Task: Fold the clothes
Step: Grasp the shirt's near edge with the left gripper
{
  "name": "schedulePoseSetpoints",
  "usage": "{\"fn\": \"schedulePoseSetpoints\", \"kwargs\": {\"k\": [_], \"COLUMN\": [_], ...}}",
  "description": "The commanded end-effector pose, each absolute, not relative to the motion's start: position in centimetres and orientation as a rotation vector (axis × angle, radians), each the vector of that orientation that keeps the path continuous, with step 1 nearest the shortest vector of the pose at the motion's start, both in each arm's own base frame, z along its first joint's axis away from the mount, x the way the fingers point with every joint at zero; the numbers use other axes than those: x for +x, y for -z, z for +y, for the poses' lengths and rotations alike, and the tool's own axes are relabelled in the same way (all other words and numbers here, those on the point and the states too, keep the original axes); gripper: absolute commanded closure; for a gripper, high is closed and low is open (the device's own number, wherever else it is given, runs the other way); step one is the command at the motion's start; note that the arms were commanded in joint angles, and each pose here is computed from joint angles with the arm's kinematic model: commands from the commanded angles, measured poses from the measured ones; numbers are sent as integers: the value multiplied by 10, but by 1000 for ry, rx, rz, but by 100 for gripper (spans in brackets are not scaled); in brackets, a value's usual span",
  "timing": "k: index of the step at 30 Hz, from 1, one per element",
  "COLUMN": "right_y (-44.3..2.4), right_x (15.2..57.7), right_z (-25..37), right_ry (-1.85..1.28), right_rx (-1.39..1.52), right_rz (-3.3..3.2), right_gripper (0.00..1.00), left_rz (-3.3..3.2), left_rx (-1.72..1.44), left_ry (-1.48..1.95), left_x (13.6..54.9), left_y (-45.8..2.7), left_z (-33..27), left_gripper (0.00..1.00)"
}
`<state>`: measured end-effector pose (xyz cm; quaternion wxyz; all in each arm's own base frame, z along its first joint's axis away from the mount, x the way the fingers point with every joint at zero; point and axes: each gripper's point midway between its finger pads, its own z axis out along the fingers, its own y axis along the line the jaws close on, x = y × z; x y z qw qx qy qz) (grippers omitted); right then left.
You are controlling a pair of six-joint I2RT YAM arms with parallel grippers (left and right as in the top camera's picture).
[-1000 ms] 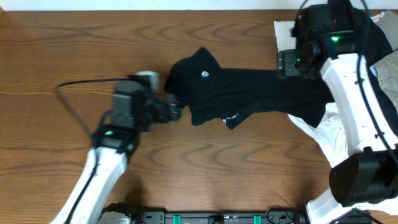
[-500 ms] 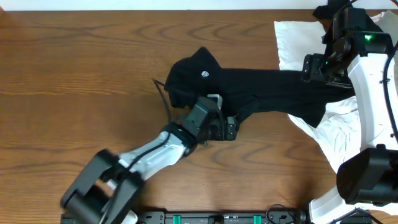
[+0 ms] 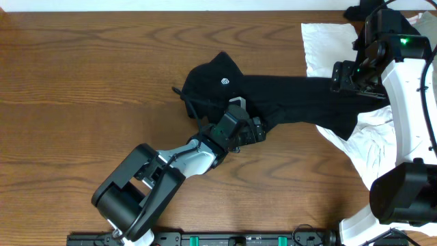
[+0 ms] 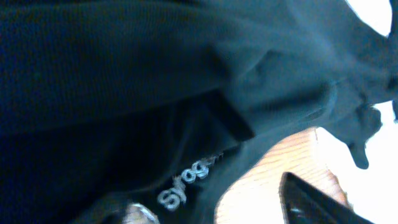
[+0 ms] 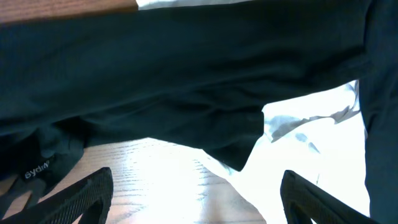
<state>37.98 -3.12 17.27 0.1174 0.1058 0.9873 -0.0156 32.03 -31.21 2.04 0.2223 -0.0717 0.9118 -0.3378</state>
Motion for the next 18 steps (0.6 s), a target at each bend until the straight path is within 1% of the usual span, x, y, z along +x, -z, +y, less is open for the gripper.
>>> {"fn": "schedulePoseSetpoints", "kwargs": {"k": [1, 4, 7, 9, 12, 13, 14, 15, 18], "right_y": [-178, -178, -177, -177, -177, -177, -177, -177, -177], "right_x": [380, 379, 378, 377, 376, 376, 376, 376, 376], "right_z": [-33, -33, -33, -33, -33, -33, -33, -33, -33], "right_ry": [45, 45, 46, 46, 46, 46, 46, 46, 46], "right_rx": [309, 309, 309, 310, 310, 310, 310, 310, 310], "right_rz": [2877, 2879, 2886, 2890, 2891, 2891, 2891, 2892, 2893], "right_gripper": [16, 16, 16, 17, 16, 17, 16, 16, 16], "left_rz": [2597, 2561, 2555, 2560, 2562, 2563, 2565, 2567, 2564], "left_rx": [-269, -280, -288, -289, -289, -288, -287, -287, -281], "left_ry": [835, 822, 803, 800, 798, 799, 801, 800, 812], "left_x": [310, 317, 319, 318, 318, 318, 317, 317, 317], "left_y": [16, 12, 14, 15, 15, 15, 15, 16, 13], "left_z": [-296, -295, -293, -292, -292, -292, -293, -292, -293], "left_gripper": [35, 49, 54, 62, 79, 86, 91, 94, 94]}}
